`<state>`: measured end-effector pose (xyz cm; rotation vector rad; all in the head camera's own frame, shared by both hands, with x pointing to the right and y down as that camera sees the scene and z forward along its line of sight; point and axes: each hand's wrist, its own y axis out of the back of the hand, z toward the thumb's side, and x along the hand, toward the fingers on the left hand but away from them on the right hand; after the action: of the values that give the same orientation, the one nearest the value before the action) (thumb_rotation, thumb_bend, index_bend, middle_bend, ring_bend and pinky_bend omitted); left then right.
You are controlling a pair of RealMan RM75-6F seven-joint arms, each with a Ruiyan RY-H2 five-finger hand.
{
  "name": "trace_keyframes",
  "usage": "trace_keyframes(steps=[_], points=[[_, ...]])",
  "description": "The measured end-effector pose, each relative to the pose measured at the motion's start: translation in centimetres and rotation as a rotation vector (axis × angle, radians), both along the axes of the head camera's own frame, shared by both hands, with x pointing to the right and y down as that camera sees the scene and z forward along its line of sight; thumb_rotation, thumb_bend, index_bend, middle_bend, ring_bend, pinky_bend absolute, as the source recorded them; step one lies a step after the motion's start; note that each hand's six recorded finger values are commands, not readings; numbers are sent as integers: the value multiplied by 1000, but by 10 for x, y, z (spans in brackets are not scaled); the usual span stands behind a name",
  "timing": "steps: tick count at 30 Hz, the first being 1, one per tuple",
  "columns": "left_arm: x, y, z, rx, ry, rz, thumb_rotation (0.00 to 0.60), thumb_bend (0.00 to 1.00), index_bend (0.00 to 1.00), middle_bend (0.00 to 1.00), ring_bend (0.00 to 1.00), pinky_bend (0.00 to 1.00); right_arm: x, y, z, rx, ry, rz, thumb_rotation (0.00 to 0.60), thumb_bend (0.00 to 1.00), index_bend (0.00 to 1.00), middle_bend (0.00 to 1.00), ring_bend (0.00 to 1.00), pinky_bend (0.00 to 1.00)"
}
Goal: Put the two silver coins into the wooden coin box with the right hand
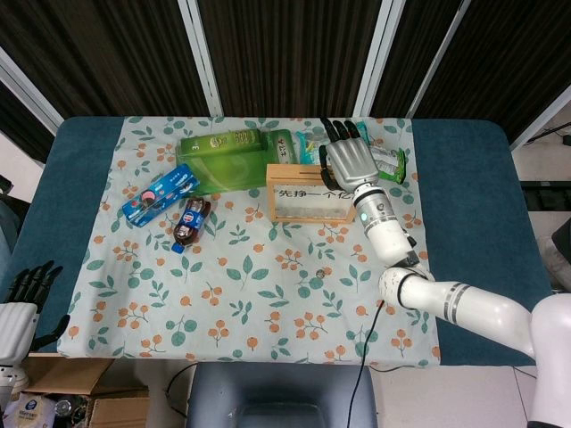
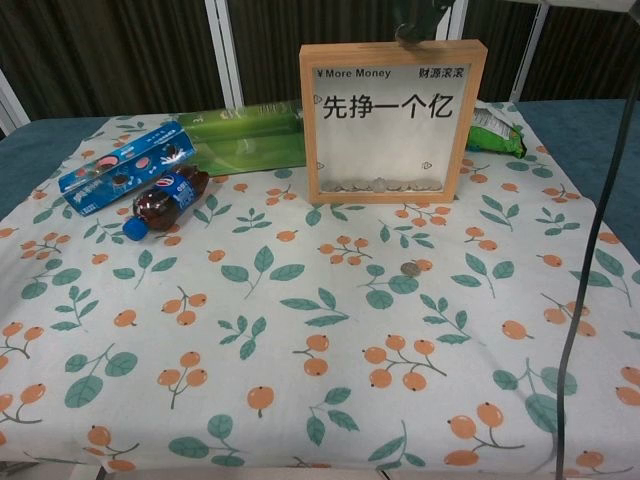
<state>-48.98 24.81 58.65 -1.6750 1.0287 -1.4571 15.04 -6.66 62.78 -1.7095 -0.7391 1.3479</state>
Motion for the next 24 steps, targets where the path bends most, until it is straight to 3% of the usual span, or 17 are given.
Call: trace_keyframes(steps=[4, 6, 8, 10, 12, 19, 24], points=[[0, -1, 0, -1, 2, 0, 600, 346, 0, 0, 0, 0, -3, 1, 2, -6, -1, 0, 600, 596, 769, 82, 0, 0], [0, -1, 0, -2, 1, 1, 600, 347, 0, 0, 0, 0, -4, 2, 4, -9, 1, -1, 600, 597, 716, 82, 0, 0], [0, -1, 0, -2, 3, 0, 600, 347, 0, 0, 0, 0, -4, 2, 5, -15, 3, -3, 600, 597, 546, 83, 0, 0], [0, 0, 0, -1, 3, -1, 600, 347, 0, 0, 0, 0, -3, 3, 5, -21, 5, -2, 600, 597, 204, 77, 0, 0], [0, -1, 0, -1, 4, -1, 600, 347, 0, 0, 0, 0, -3, 2, 3, -23, 0, 0, 600, 597, 28, 52, 0, 0], [-1, -1, -1, 8, 7, -8, 600, 347, 0, 0, 0, 0, 0, 8, -19, 22, -56, -5, 600, 592, 0, 14, 0, 0], [1, -1, -1, 9, 7, 0, 600, 348, 0, 0, 0, 0, 11, 28, -48, 154, -73, -73, 600, 582, 0, 0, 0, 0]])
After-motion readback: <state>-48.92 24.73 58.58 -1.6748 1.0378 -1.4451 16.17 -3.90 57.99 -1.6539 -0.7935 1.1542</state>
